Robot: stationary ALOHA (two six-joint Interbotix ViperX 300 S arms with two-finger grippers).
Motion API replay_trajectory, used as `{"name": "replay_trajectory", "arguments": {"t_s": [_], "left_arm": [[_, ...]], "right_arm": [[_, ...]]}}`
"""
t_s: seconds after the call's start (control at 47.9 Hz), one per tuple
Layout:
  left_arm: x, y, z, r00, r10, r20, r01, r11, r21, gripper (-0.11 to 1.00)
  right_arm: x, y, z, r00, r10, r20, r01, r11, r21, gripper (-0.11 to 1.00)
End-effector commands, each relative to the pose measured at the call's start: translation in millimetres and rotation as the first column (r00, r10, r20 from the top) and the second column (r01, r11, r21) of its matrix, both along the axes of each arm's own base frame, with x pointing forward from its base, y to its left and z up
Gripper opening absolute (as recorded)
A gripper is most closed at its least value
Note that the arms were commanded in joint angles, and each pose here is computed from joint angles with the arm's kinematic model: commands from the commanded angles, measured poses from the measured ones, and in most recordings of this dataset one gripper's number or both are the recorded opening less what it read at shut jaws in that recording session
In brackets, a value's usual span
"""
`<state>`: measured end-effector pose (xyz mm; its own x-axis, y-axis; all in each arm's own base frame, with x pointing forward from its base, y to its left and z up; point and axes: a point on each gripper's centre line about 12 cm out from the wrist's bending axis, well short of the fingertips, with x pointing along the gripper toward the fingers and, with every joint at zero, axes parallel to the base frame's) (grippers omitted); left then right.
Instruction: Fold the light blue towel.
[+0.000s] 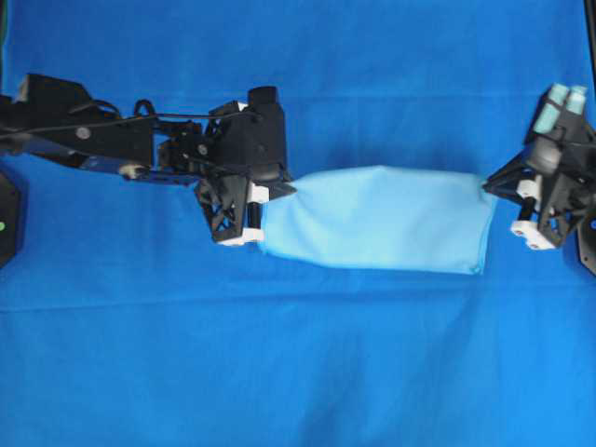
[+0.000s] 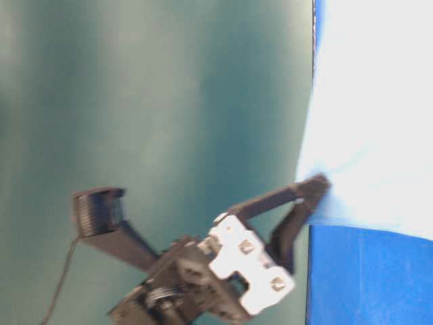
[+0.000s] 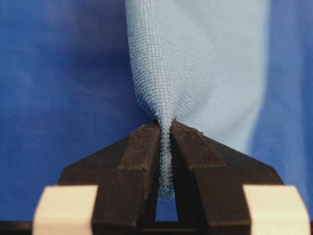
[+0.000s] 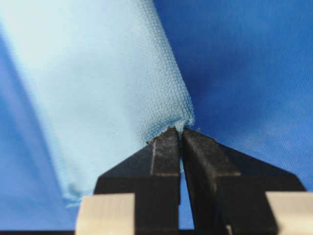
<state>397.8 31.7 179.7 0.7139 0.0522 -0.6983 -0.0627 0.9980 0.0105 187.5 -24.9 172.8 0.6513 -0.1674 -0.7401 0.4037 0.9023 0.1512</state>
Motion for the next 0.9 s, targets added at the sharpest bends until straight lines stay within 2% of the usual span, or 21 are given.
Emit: {"name": "replay_trajectory", "arguments": {"t_s": [0.0,0.292,0.397,0.585,0.752,0.877], "left_arm": [[0,0,21,0.998,0.000,0.057,0.000,1.000,0.005,0.04],[-1,-3,20,0.999,-0.006,0.054,0.006,1.000,0.003,0.04],[-1,-7,19,0.998,-0.015,0.061,0.015,1.000,0.004,0.04],[9,-26,24,0.989,-0.064,0.131,0.063,0.998,0.012,0.04],[26,-48,33,0.975,-0.115,0.188,0.114,0.993,0.017,0.04],[44,-62,41,0.965,-0.145,0.220,0.144,0.989,0.020,0.04]], "right_arm": [[1,2,14,0.999,0.012,0.046,-0.011,1.000,-0.008,0.03],[-2,3,17,0.999,0.016,0.046,-0.015,1.000,-0.015,0.03],[0,-2,19,0.999,0.000,0.045,0.001,1.000,-0.031,0.03],[4,-28,25,0.996,-0.081,0.041,0.085,0.991,-0.105,0.03],[10,-62,31,0.984,-0.176,0.013,0.176,0.967,-0.186,0.03],[21,-82,39,0.980,-0.197,0.013,0.194,0.949,-0.250,0.03]]}}
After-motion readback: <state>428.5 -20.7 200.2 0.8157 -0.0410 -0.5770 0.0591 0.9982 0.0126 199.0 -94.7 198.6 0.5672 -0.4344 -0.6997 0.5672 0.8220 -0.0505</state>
